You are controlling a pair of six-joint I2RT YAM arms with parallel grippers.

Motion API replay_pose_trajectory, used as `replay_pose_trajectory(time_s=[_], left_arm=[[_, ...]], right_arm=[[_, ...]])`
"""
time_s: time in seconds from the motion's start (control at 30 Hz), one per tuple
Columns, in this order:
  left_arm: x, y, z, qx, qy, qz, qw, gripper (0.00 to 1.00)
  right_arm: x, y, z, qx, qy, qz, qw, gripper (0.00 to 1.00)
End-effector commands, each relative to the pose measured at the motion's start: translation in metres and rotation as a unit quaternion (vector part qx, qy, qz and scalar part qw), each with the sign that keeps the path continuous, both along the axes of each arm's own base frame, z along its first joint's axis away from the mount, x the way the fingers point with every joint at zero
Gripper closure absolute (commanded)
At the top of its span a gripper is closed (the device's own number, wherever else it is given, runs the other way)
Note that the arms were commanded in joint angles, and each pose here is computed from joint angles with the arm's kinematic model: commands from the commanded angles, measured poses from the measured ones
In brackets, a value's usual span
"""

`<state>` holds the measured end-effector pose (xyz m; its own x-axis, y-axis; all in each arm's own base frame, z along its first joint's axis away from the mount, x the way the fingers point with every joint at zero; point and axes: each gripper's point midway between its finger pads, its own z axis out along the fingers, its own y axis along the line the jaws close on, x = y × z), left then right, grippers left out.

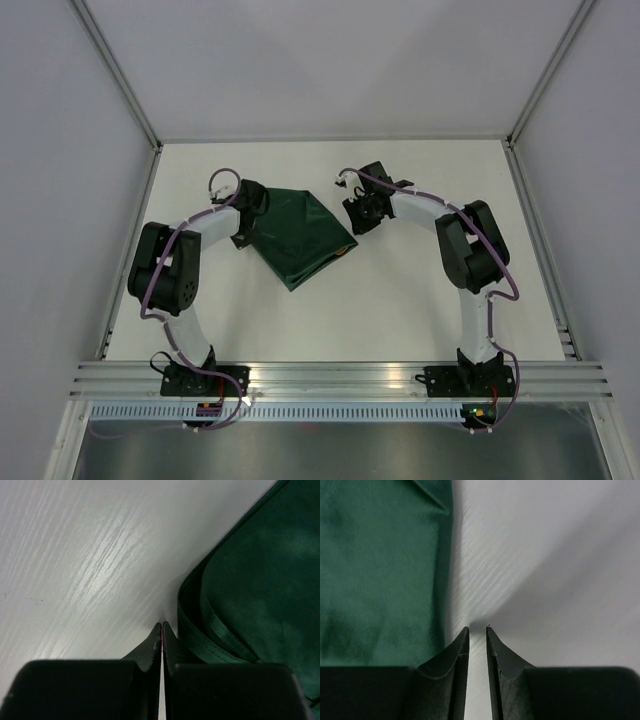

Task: Fold the napkin, place the utensils inside, and roll it up
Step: Fold the napkin at the center of the board.

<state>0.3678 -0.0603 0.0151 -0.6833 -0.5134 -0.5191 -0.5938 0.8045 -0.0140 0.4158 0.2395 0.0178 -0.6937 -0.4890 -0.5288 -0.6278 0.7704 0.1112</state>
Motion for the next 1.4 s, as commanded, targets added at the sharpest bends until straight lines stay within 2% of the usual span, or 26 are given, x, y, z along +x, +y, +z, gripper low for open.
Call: replay_pose_trajectory(time_s=[0.0, 0.5, 1.0, 1.23, 1.37], left_arm=[[0.003, -0.015, -0.016, -0.021, 0.028, -0.037, 0.999, 0.98], [0.031, -0.044, -0.023, -0.030, 0.041, -0.112, 0.992, 0.98], [0.063, -0.079, -0.016, -0.042, 0.035, -0.201, 0.978, 0.98], [0.075, -0.098, -0.015, -0.050, 0.028, -0.236, 0.970, 0.98], [0.078, -0.100, -0.008, -0.047, 0.018, -0.246, 0.968, 0.92]], right_arm=[[-0.014, 0.001, 0.015, 0.001, -0.002, 0.013, 1.000, 0.75], [-0.063, 0.009, 0.028, -0.006, -0.005, 0.077, 0.997, 0.77], [-0.111, 0.015, 0.026, -0.017, 0.023, 0.118, 0.993, 0.78], [-0.120, -0.001, 0.036, -0.033, 0.003, 0.115, 0.993, 0.78], [-0.122, -0.011, 0.044, -0.043, -0.020, 0.115, 0.992, 0.73]])
